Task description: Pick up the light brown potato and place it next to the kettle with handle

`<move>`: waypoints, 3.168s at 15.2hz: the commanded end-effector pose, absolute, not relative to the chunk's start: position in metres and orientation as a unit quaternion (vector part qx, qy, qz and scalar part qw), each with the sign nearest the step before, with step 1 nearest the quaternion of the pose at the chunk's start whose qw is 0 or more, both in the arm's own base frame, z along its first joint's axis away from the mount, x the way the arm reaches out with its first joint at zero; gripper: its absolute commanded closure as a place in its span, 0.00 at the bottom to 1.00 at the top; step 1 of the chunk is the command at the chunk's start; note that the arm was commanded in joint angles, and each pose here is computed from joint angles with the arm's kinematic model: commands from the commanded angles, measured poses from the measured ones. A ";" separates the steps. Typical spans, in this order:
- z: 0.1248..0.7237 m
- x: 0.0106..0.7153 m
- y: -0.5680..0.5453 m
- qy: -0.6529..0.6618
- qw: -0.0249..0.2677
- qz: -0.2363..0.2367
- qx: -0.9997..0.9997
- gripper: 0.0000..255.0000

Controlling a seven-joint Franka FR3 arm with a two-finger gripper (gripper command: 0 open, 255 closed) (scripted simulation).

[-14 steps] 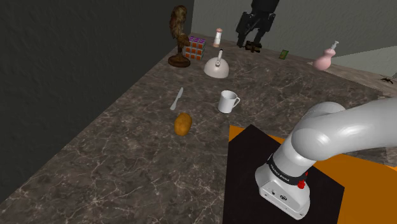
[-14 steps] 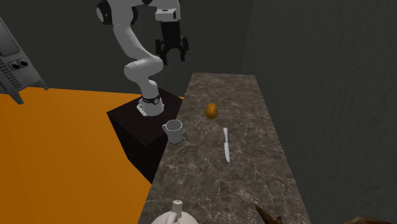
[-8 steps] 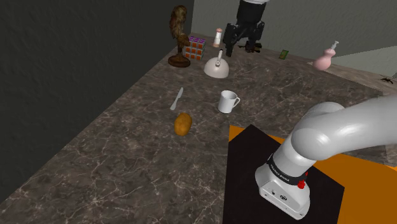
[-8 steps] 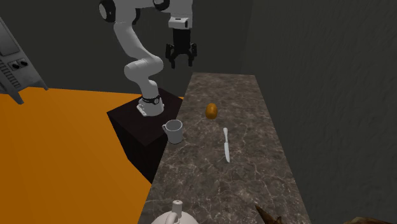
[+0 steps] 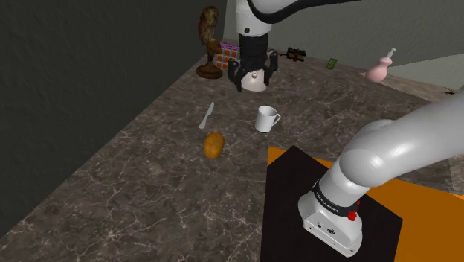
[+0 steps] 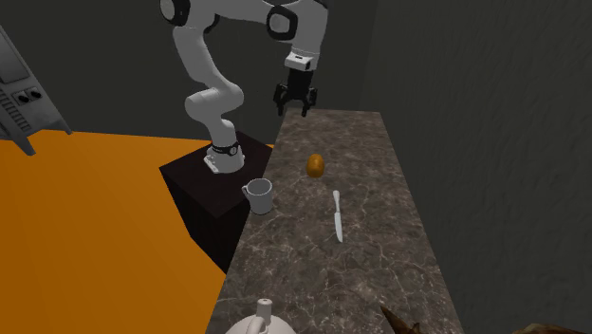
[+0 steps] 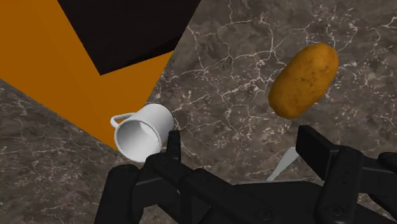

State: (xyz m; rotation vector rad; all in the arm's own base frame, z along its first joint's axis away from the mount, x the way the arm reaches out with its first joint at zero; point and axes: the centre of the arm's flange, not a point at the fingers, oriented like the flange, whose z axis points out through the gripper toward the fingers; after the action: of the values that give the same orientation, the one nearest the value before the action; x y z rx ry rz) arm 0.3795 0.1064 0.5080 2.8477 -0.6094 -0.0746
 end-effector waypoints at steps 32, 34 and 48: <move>0.239 0.474 0.235 -0.419 0.242 -0.151 0.862 0.00; 0.239 0.474 0.235 -0.419 0.242 -0.151 0.862 0.00; 0.261 0.474 0.235 -0.419 0.242 -0.151 0.862 1.00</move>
State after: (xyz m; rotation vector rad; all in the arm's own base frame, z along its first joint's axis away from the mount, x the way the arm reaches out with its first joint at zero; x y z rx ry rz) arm 0.4741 0.2348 0.2553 2.3577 -1.1455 -0.4129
